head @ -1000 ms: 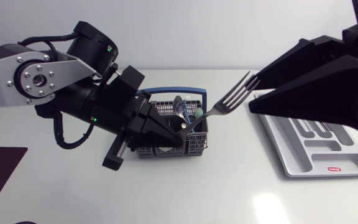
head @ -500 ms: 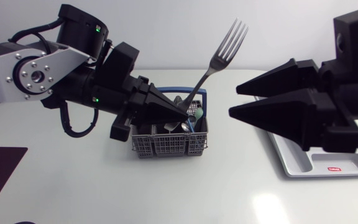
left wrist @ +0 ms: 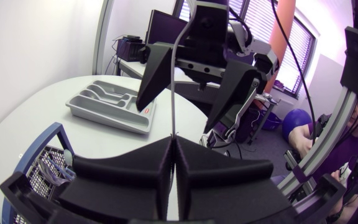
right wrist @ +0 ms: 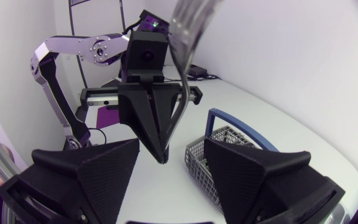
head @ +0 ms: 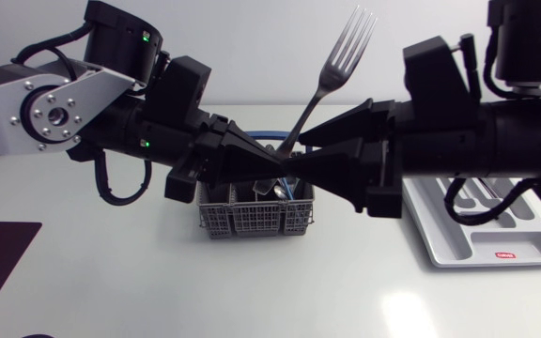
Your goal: Sort the cutlery from the basket into the organizer compartments.
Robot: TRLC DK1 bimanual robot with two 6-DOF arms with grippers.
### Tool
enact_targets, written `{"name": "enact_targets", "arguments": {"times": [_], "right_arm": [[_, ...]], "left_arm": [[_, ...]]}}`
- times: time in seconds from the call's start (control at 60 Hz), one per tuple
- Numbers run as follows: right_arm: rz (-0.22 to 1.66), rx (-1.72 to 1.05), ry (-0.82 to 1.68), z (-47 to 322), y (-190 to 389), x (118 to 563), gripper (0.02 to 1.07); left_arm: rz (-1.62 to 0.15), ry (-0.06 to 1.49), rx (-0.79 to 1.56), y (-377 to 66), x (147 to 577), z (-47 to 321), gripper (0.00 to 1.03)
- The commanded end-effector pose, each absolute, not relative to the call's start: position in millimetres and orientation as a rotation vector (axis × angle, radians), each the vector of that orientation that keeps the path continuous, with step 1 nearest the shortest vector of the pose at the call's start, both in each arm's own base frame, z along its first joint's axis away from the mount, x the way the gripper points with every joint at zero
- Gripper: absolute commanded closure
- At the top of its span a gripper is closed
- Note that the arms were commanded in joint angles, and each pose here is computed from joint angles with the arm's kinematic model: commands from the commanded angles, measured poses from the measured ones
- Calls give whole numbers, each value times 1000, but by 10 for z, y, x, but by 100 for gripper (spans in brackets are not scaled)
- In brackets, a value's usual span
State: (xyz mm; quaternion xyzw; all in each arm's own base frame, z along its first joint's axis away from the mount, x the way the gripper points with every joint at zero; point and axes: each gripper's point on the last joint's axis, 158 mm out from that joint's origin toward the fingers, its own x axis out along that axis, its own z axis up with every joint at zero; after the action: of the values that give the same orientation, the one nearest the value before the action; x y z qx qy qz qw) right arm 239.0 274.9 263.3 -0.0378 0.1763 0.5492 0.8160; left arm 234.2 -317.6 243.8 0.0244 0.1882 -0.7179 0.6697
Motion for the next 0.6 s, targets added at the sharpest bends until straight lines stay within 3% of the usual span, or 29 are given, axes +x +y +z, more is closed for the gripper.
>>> {"name": "enact_targets", "arguments": {"times": [0.0, 0.283, 0.583], "right_arm": [[1182, -56, 408, 2541, 2812, 2408, 34], [1199, -29, 385, 2643, 2901, 2453, 57], [1186, 4, 344, 2853, 2812, 2479, 57]], "left_arm": [[-1649, 402, 38, -3212, 2310, 2542, 100], [-1655, 395, 32, -3191, 2314, 2532, 100], [-1652, 404, 25, -3161, 2316, 2484, 100]]}}
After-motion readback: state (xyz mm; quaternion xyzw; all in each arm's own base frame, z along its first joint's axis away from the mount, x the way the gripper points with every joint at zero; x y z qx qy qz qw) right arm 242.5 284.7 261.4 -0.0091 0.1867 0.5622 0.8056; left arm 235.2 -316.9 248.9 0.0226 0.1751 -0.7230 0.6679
